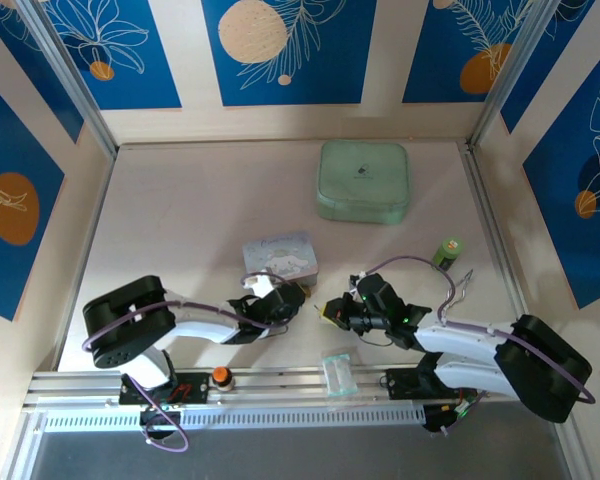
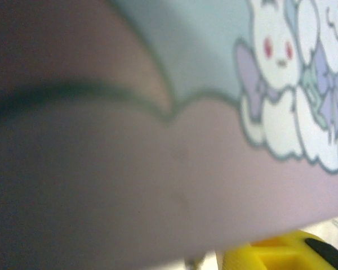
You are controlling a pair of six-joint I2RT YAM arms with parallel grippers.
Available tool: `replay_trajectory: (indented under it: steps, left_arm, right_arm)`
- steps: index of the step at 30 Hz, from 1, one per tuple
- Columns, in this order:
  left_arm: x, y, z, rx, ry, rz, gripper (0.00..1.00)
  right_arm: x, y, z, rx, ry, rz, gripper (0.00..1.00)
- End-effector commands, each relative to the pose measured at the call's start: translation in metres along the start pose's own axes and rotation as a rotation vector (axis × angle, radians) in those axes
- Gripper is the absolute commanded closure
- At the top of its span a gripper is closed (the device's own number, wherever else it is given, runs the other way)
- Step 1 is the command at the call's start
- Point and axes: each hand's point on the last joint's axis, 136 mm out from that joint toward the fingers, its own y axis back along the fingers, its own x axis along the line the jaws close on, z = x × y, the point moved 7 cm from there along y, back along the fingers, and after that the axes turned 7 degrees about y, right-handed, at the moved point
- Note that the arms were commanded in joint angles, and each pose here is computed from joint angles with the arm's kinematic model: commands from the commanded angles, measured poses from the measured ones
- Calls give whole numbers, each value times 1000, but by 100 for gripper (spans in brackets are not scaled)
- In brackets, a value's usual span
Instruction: Unlock a padlock with a key
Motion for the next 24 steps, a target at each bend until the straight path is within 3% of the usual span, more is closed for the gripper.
replay_trajectory:
  steps: [1,6,10,12,15,24]
  left_arm:
    - [-3,4,-9,-50,-72,4,57]
    - [1,12,-9,-115,-49,-25,54]
    - [-2,11,-9,-156,-58,-35,40]
    - [-3,6,-10,-167,-62,-56,38]
    - [-3,-4,-12,-159,-69,-31,38]
    - [-4,-26,-23,-98,-120,63,56]
  right_arm:
    - [-17,3,-3,-1,-7,-65,100]
    - [-21,5,-1,0,-14,-69,100]
    - [-21,6,1,4,-14,-63,100]
    - [-22,7,1,3,-14,-62,100]
    - [-23,8,2,3,-19,-59,100]
    - [-29,14,2,-14,-34,-59,100]
